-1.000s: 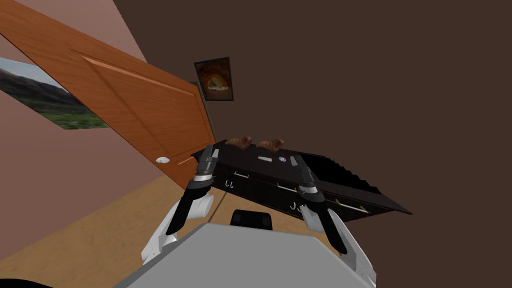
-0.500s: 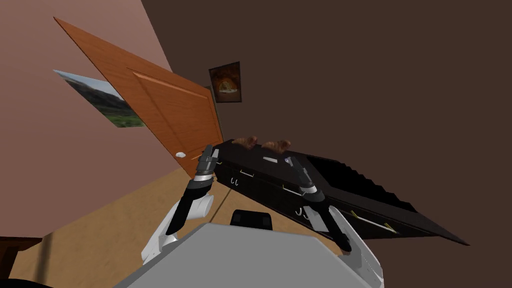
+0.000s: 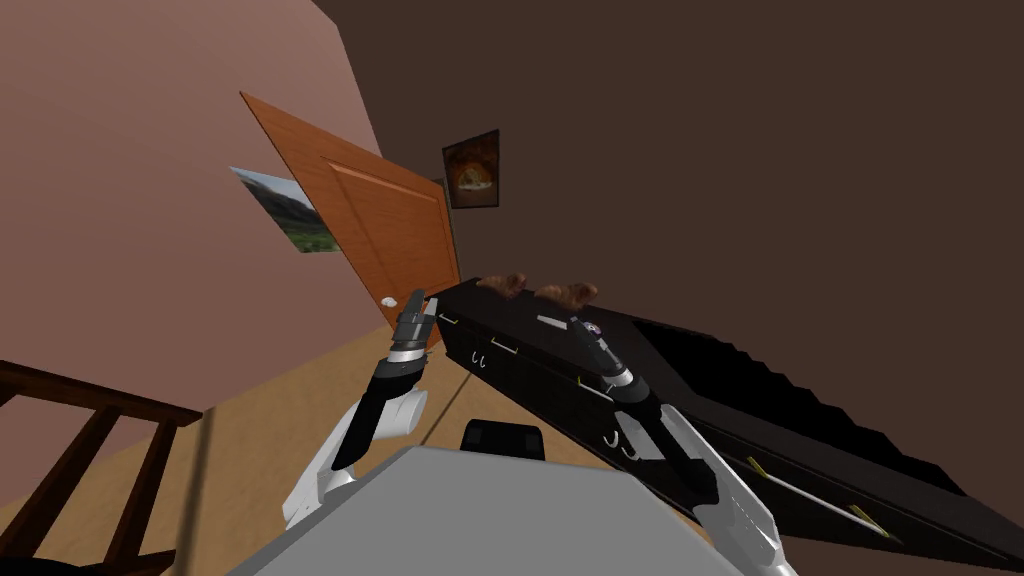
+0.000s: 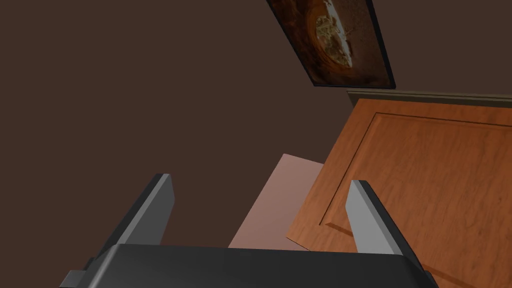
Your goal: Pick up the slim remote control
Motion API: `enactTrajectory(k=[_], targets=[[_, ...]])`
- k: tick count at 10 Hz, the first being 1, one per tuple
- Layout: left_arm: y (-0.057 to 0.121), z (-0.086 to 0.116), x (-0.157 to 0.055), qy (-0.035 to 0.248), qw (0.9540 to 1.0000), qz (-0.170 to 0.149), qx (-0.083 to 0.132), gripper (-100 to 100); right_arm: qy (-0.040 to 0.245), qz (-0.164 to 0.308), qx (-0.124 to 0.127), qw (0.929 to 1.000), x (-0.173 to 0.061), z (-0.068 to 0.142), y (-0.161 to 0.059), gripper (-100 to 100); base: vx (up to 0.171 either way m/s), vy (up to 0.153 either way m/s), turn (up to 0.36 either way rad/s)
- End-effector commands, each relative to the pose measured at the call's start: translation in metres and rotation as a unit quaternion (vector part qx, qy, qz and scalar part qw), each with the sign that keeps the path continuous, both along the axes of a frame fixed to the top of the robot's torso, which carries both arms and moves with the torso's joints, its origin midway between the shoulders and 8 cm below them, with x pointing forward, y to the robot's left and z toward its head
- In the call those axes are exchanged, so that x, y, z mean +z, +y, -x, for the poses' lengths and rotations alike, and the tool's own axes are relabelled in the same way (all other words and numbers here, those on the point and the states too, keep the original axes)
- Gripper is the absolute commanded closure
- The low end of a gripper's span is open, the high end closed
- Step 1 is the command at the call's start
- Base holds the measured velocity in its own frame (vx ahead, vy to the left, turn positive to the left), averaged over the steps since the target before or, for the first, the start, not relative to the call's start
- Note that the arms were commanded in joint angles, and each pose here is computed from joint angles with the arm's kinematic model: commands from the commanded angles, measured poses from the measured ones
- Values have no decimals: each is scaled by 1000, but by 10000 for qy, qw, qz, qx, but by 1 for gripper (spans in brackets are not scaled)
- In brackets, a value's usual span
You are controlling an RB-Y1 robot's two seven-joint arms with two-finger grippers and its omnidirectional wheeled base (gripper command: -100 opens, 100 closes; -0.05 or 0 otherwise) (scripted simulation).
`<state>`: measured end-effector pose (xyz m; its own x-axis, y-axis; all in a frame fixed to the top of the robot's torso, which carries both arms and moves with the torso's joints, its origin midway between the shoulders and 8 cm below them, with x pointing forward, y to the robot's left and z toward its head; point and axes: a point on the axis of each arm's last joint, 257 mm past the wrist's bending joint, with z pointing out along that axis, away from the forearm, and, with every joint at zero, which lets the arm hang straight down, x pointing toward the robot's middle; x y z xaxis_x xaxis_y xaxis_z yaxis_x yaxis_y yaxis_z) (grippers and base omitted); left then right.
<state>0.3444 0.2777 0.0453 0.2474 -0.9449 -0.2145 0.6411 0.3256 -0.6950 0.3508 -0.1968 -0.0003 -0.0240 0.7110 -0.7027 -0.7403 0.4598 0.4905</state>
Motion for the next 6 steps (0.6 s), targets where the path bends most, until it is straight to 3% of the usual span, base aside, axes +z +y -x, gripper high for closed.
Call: enactTrajectory(k=[1,3,6], targets=[[0,0,0,0,10000,0,0,0,41,340,87,9994,-12,-2,2,-100,-13,38,245],[0,0,0,0,10000,0,0,0,66,520,159,9985,-15,-1,4,-100,-3,22,66],[0,0,0,0,10000,0,0,0,195,1154,320,9926,-41,-5,3,-100,-2,33,246]])
